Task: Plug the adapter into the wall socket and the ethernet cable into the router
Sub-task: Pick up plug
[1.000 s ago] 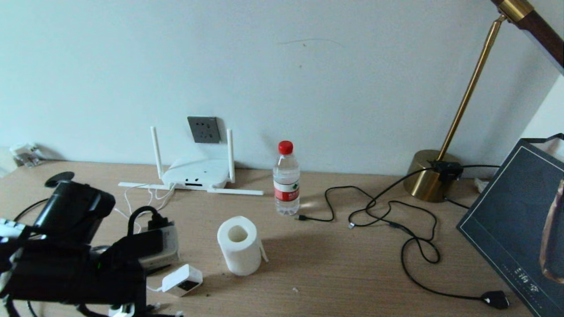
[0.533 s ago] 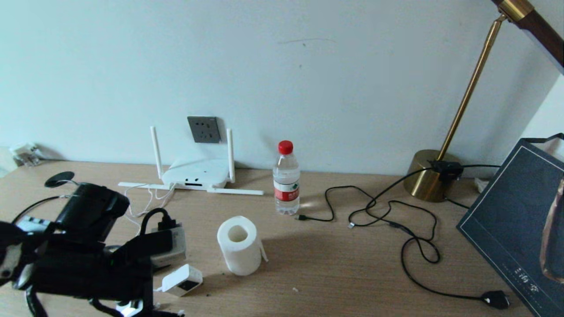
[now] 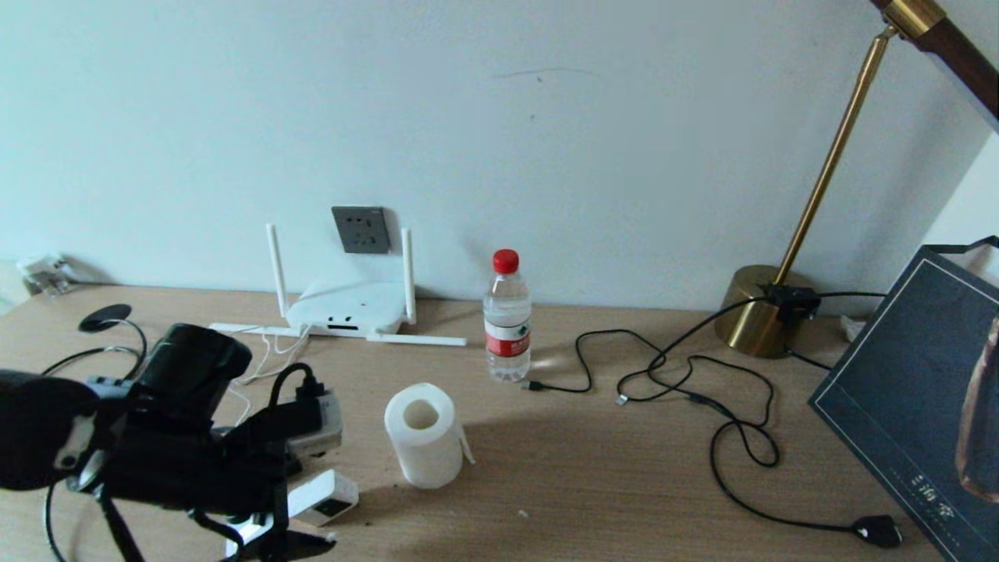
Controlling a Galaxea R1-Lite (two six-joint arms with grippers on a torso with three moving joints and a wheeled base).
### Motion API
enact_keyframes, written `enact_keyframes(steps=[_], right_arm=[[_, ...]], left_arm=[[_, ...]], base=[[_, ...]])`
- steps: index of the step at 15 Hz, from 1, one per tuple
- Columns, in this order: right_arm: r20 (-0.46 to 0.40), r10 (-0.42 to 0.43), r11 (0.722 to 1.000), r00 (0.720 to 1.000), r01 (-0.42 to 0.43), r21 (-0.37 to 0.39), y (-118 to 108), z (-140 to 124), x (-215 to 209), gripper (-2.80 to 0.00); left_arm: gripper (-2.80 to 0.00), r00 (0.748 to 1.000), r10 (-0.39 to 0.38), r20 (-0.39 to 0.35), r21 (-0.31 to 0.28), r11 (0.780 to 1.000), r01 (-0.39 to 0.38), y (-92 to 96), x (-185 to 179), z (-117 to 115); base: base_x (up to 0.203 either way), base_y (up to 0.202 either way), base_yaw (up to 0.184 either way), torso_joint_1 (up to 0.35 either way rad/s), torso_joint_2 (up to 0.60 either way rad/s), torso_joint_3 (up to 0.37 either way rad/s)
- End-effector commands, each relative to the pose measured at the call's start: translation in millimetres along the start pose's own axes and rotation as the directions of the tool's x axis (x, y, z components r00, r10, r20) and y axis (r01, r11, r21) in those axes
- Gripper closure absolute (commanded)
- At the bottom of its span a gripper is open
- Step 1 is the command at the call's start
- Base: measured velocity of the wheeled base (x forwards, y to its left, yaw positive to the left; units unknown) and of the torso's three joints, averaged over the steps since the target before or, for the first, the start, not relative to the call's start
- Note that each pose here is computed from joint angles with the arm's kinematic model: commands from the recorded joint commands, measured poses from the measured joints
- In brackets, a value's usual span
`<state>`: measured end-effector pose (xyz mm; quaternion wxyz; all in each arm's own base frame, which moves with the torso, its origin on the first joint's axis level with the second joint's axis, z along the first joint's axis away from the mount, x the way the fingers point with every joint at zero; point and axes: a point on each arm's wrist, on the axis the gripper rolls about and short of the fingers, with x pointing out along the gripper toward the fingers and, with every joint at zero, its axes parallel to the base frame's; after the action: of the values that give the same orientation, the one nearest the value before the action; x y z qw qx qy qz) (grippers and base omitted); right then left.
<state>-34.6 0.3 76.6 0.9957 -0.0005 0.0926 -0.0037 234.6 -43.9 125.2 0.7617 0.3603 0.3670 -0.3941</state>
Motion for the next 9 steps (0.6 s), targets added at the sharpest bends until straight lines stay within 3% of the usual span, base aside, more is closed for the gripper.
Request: enact_keyframes(steps=[1, 8, 9], right_arm=[[-0.002, 0.0, 1.0, 1.0, 0.0, -0.001, 0.0, 0.5, -0.4, 0.0], [0.0, 0.0, 1.0, 1.0, 0.0, 0.0, 0.0, 0.5, -0.5, 0.0], [-0.001, 0.0, 1.0, 1.0, 0.0, 0.0, 0.0, 0.5, -0.4, 0.0]], left_arm=[[-2.8, 1.0, -0.019, -0.011, -0.001, 1.0, 0.019, 1.2, 6.2, -1.3], [-2.8, 1.0, -0.028, -0.014, -0.005, 1.0, 0.028, 2.2, 8.7, -2.3], [0.0, 0.999, -0.029, -0.014, -0.005, 1.0, 0.029, 2.2, 8.9, -2.2]], base=[[0.0, 0.0, 0.0, 0.0, 0.0, 0.0], [0.0, 0.0, 0.0, 0.0, 0.0, 0.0], [0.0, 0.0, 0.0, 0.0, 0.0, 0.0]])
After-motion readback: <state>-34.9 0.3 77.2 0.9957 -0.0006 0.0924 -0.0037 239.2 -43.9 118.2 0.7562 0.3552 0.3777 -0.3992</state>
